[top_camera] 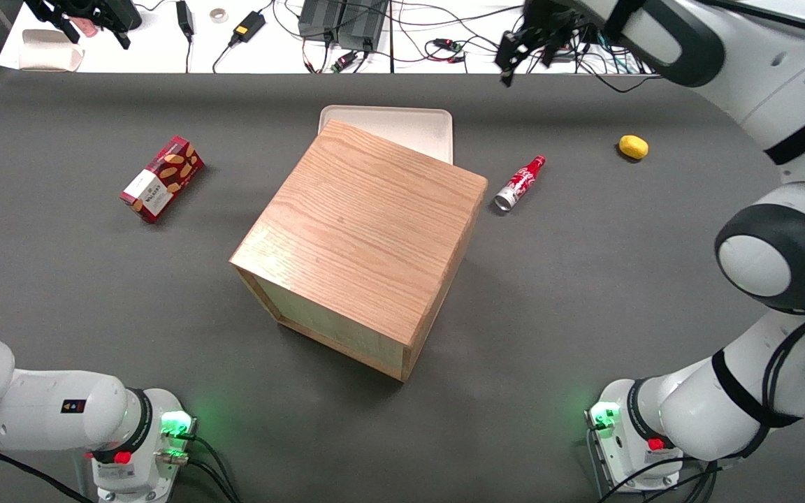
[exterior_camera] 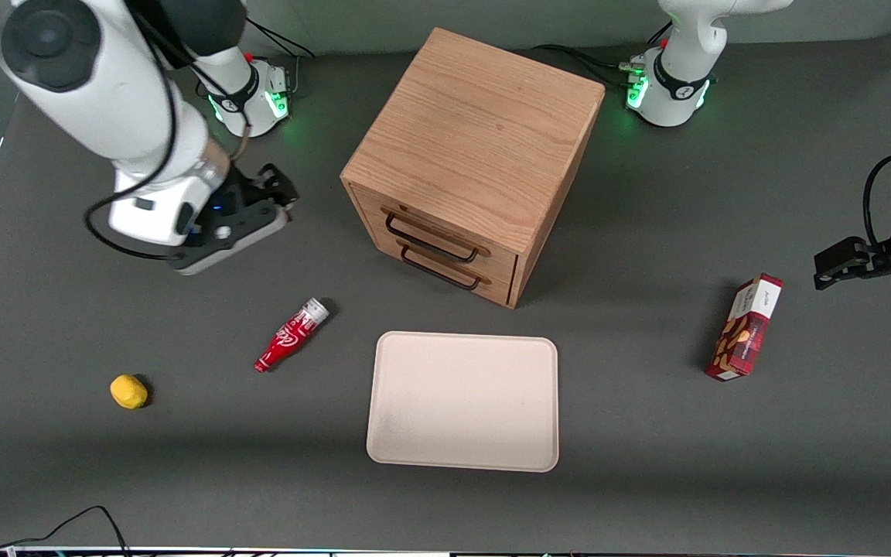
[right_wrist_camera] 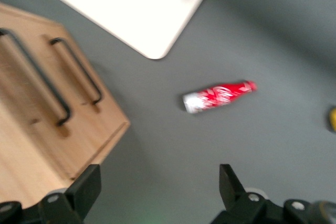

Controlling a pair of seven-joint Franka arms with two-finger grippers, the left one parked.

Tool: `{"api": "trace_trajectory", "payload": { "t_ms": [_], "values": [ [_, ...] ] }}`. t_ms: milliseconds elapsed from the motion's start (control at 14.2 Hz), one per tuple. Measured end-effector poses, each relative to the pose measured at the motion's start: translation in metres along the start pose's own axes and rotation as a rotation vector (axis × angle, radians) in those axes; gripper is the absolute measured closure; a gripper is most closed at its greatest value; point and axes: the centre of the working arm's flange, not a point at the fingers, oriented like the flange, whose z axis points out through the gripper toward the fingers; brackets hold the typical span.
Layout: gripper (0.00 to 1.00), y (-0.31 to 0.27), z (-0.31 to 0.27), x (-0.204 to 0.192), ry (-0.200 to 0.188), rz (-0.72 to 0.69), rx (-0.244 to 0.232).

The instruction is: Open upper drawer

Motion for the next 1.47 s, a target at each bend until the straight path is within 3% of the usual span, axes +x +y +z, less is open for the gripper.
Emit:
{"api": "trace_trajectory", "payload": {
  "t_ms": [281,491,772,1193,1474],
  "values": [
    [0.00,-0.006,0.033,0.028,-0.015,-0.151,0.122],
    [0.00,-0.019,0.063,0.047,-0.014,-0.293,0.186],
    [0.00,-0.037,0.092,0.062,-0.015,-0.350,0.262],
    [0.00,-0.061,0.126,0.083,0.014,-0.370,0.273],
    [0.00,-0.080,0.155,0.093,0.000,-0.391,0.278]
  ]
}}
